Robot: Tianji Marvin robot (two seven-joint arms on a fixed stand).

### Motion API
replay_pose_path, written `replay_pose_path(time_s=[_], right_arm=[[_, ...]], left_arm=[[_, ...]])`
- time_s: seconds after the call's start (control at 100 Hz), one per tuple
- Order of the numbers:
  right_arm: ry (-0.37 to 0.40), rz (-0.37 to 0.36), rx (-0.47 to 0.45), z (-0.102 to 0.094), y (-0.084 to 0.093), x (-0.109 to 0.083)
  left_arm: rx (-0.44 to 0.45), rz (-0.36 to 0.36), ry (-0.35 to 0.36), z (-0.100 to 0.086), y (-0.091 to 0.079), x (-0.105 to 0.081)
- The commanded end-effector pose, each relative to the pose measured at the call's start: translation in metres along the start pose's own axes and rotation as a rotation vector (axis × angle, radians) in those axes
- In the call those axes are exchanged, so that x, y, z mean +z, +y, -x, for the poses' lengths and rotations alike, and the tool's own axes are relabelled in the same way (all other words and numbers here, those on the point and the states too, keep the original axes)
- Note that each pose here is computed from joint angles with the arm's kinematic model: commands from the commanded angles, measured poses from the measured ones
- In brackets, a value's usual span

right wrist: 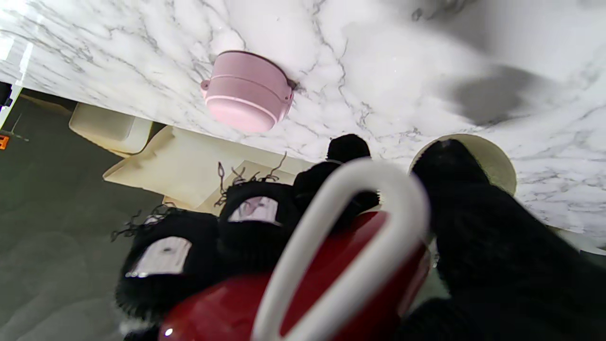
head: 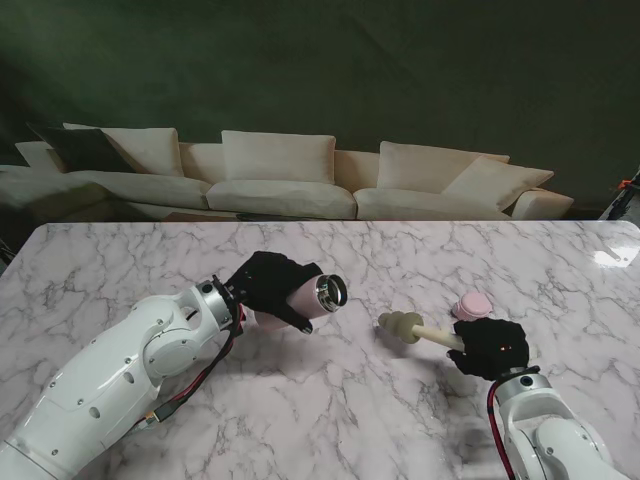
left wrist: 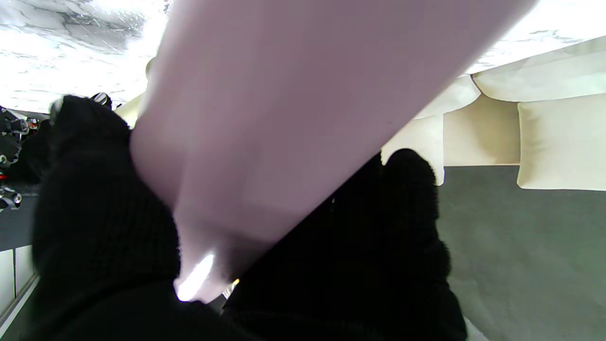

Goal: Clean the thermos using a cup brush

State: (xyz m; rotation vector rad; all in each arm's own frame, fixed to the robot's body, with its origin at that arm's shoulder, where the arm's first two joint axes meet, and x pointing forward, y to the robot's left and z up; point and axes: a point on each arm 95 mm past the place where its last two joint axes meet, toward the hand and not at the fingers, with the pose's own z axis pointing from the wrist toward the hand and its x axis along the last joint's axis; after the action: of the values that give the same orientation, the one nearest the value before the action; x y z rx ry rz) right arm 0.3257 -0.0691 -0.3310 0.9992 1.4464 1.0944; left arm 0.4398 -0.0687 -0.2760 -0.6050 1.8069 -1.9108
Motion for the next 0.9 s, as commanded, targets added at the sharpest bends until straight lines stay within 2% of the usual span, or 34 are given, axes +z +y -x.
replay_pose_path(time_s=[0.0, 0.47, 0.75, 0.89], right_arm=[[-0.005, -0.023, -0.009, 0.000, -0.005, 0.002], [-0.006, -0.147, -0.070, -0.004, -0.025, 0.008], [-0.061, -0.199, -0.110, -0.008, -0.034, 0.006], [-0.093, -0.212, -0.092, -0.013, -0.039, 0.005]], left_arm=[[0.003, 0.003, 0.006, 0.000, -0.003, 0.003], [0.005, 0.009, 0.001, 0.002, -0.003, 0.001], [0.002, 0.012, -0.001, 0.002, -0.002, 0.001], [0.003, 0.012, 0.001, 0.002, -0.002, 0.002]])
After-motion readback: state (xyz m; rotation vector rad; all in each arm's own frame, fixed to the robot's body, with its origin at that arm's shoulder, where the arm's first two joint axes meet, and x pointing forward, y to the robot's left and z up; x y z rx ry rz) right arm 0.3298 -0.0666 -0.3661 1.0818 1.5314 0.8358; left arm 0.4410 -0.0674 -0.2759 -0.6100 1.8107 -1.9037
